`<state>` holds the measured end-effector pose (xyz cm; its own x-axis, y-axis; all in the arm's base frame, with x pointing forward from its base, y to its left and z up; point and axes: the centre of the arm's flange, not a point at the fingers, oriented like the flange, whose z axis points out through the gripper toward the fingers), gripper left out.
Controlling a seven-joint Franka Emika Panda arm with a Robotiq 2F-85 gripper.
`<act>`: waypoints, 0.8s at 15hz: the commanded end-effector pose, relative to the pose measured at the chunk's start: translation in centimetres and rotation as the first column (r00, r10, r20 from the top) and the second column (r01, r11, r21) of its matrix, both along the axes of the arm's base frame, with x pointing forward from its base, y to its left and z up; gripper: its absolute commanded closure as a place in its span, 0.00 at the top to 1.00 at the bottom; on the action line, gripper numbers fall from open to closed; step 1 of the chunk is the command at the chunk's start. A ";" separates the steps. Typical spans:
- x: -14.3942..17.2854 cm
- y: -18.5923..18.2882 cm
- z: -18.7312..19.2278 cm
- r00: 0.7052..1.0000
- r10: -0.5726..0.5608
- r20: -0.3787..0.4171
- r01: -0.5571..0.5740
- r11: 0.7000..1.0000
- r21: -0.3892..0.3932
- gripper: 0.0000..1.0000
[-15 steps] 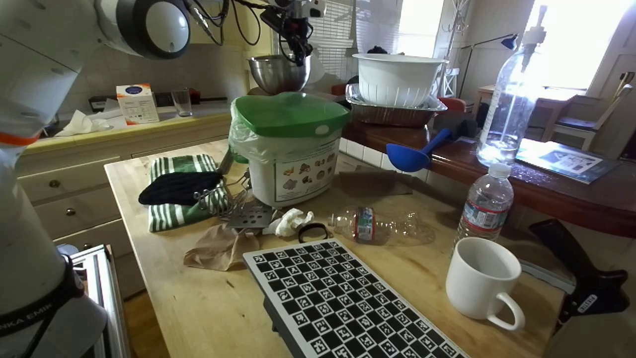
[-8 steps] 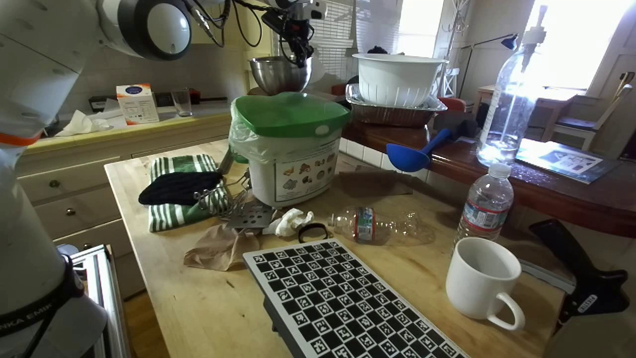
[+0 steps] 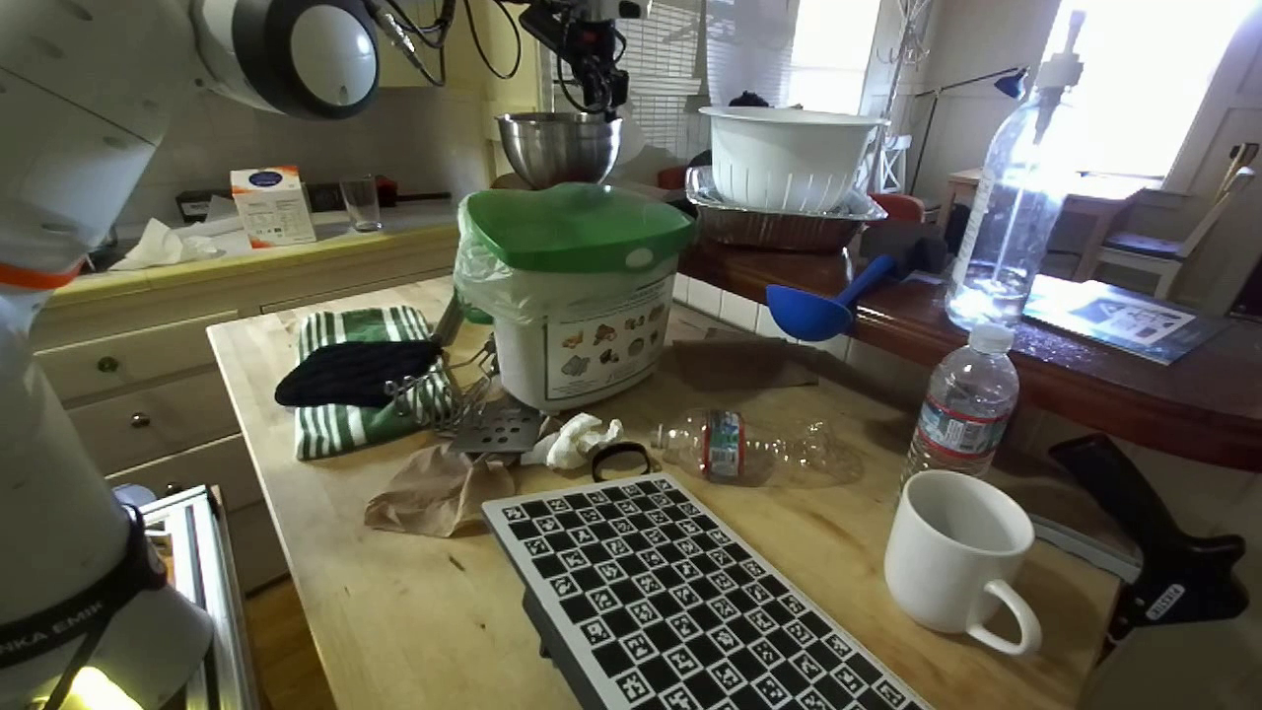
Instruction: Move the silver bowl to the left
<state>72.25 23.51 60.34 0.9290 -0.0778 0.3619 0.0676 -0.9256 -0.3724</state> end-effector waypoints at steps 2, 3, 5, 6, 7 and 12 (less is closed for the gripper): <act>-1.3 1.0 5.0 0.995 0.064 0.073 -0.055 0.992 -0.112 1.00; -2.2 1.4 7.5 0.991 0.094 0.100 -0.079 0.987 -0.142 1.00; -4.4 1.5 12.5 0.974 0.160 0.164 -0.121 0.967 -0.223 1.00; -5.6 1.0 14.8 0.965 0.195 0.177 -0.145 0.954 -0.263 1.00; -7.3 -0.2 17.0 0.959 0.239 0.155 -0.184 0.936 -0.301 1.00; -15.4 -11.5 22.8 0.976 0.211 -0.058 -0.214 0.866 -0.452 1.00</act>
